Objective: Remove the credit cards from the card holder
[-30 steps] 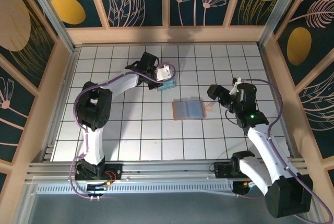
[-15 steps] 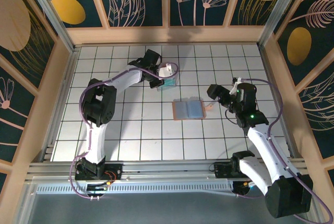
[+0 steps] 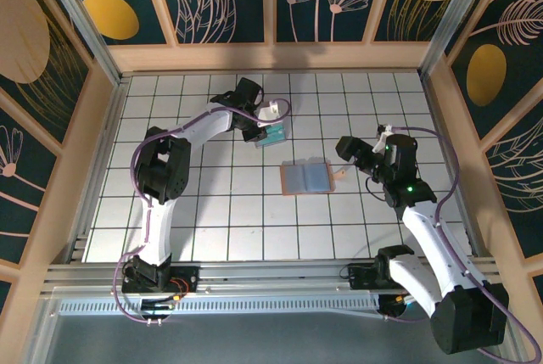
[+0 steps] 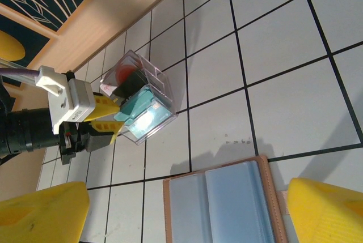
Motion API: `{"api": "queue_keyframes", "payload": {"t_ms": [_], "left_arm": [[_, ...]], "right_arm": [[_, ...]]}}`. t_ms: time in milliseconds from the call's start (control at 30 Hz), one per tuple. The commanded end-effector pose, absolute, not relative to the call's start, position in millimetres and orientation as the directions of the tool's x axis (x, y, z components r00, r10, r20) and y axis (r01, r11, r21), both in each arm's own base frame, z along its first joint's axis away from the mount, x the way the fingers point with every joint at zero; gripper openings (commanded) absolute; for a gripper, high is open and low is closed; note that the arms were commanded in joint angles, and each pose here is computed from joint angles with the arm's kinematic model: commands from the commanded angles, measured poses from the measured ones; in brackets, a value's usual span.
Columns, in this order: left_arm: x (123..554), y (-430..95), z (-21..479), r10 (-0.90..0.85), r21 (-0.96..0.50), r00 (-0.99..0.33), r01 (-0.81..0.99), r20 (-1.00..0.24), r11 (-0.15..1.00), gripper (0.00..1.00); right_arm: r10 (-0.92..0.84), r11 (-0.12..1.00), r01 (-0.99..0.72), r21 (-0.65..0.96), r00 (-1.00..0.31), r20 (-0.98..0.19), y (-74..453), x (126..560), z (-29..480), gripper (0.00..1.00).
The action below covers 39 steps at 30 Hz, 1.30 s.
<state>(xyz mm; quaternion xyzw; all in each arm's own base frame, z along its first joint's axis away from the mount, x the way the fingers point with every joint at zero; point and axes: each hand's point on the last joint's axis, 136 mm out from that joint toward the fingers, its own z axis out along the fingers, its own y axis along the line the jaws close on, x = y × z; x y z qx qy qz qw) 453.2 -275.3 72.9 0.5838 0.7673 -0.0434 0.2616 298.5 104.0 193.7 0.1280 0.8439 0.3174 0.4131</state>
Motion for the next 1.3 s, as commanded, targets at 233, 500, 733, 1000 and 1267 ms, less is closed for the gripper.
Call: {"api": "queue_keyframes", "payload": {"t_ms": [233, 500, 733, 1000, 1267], "left_arm": [[439.0, -236.7, 174.8, 0.790, 0.379, -0.258, 0.767, -0.556, 0.517, 0.66], [402.0, -181.2, 233.6, 0.549, 0.379, -0.304, 0.469, -0.778, 0.797, 0.99], [375.6, -109.4, 235.6, 0.241, 0.236, -0.342, 0.058, -0.908, 0.970, 0.99], [339.2, -48.1, 201.5, 0.023, 0.103, -0.291, -0.263, -0.956, 0.959, 0.99], [334.3, -15.5, 189.0, -0.022, 0.076, -0.238, -0.395, -0.971, 0.915, 0.99]], "right_arm": [[0.477, 0.821, -0.012, 0.570, -0.534, -0.698, 82.6, 301.0, 214.0, 0.91], [0.460, 0.864, 0.035, 0.502, -0.462, -0.759, 63.4, 305.5, 219.4, 0.99], [0.429, 0.900, 0.091, 0.426, -0.350, -0.833, 40.1, 310.8, 230.8, 0.99], [0.342, 0.936, 0.159, 0.314, -0.198, -0.919, 11.0, 309.1, 236.8, 0.99], [0.264, 0.942, 0.261, 0.211, -0.186, -0.946, -12.4, 315.7, 225.0, 0.99]]}}
